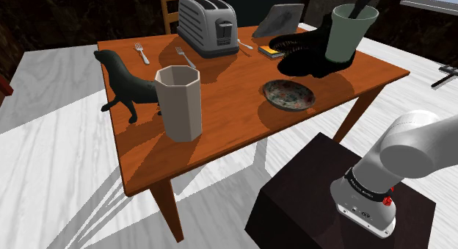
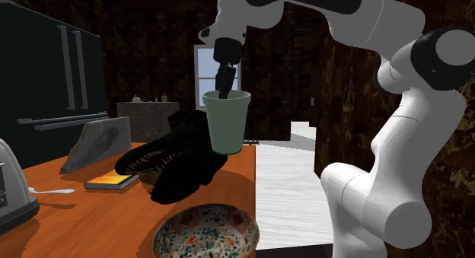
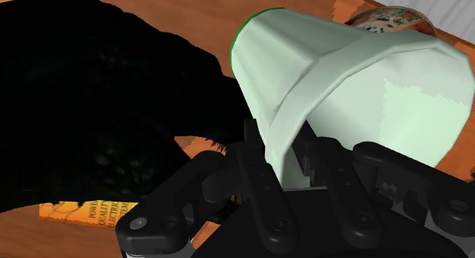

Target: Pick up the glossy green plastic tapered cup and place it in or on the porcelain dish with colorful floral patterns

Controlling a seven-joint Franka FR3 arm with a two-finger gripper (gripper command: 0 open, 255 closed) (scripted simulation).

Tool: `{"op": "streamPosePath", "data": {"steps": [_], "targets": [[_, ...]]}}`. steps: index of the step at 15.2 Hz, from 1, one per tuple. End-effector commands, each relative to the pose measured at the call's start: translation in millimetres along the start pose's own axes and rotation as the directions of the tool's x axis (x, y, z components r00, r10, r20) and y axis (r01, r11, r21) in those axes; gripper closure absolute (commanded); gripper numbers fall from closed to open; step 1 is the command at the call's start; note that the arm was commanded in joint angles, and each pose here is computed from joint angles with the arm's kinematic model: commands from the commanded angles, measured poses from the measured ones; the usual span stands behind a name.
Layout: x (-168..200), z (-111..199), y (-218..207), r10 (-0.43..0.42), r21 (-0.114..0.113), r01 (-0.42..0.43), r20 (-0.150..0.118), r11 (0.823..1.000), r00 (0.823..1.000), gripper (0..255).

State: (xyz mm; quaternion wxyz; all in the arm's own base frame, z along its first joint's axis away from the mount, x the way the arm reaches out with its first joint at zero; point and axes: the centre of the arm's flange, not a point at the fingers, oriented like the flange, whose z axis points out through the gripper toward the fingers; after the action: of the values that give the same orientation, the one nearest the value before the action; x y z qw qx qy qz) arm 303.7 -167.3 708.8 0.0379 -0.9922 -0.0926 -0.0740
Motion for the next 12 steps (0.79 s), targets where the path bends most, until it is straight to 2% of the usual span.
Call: {"op": "streamPosePath", "data": {"steps": [1,12], "targets": [[10.6,-0.9,-23.8,0.002,0.0,-0.002,-0.001,1.0,1.0,255],[65.2,-8.4,-162.0,0.002,0.0,-0.002,-0.001,1.0,1.0,255]]}}
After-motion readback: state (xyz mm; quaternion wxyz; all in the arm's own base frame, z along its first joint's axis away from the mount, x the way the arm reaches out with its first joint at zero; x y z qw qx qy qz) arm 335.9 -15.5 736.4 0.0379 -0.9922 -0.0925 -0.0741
